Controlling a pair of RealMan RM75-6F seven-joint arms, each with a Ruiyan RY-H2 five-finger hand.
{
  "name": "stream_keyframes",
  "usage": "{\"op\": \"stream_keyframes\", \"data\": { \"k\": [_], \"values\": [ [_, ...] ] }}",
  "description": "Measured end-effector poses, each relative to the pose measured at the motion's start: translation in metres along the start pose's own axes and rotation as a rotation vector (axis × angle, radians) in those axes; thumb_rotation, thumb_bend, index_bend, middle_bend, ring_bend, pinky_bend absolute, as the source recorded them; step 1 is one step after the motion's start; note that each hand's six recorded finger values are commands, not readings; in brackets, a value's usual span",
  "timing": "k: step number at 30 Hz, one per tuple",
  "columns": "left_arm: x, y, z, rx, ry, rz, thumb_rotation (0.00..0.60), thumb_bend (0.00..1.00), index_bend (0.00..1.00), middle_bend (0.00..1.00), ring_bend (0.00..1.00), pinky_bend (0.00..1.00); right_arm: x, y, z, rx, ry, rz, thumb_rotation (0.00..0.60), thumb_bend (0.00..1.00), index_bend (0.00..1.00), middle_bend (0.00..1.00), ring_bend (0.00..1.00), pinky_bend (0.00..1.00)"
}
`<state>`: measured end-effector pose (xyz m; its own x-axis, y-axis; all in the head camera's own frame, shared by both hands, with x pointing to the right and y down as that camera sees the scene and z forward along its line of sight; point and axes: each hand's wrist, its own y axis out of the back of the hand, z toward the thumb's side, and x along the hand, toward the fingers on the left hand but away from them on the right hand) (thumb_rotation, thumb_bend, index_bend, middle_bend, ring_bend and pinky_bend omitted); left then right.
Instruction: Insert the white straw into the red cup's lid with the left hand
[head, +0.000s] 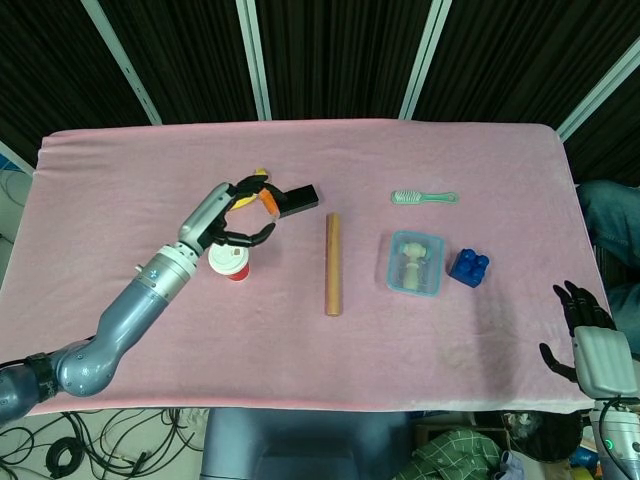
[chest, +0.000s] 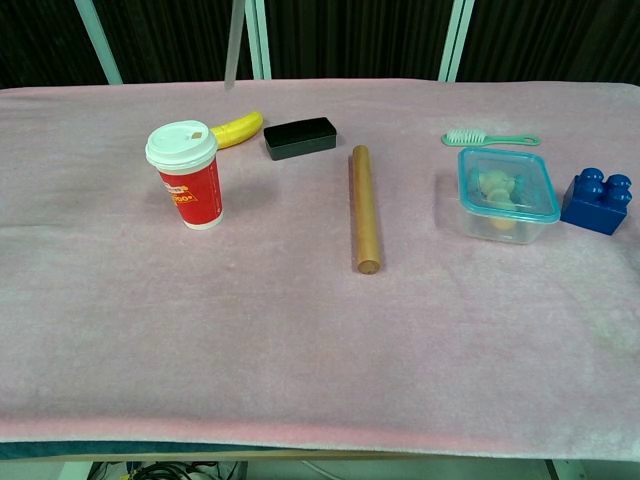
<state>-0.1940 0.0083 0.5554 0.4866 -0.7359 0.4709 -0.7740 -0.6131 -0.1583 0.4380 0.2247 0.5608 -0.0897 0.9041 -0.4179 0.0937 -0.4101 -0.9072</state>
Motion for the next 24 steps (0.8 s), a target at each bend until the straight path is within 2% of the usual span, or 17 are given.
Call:
{"op": "stream_keyframes", "data": {
  "k": [6, 13, 24],
  "values": [
    [-0.008, 0.018, -0.019, -0.044, 0.032, 0.032, 0.6, 0.44, 0.59, 0.31, 0.05, 0.09, 0.0, 0.001, 0.001, 0.005, 0.001, -0.005, 0.6, 0.23, 0.08, 0.03, 0.06, 0.18],
    [-0.012, 0.026, -0.035, -0.157, 0.019, 0.011, 0.6, 0.44, 0.59, 0.32, 0.05, 0.09, 0.0, 0.001, 0.0, 0.006, -0.002, -0.009, 0.6, 0.23, 0.08, 0.03, 0.06, 0.18],
    [-0.014, 0.034, -0.065, -0.154, 0.009, 0.002, 0.6, 0.44, 0.59, 0.33, 0.05, 0.09, 0.0, 0.001, 0.0, 0.005, -0.002, -0.007, 0.6, 0.23, 0.08, 0.03, 0.06, 0.18]
  ]
}}
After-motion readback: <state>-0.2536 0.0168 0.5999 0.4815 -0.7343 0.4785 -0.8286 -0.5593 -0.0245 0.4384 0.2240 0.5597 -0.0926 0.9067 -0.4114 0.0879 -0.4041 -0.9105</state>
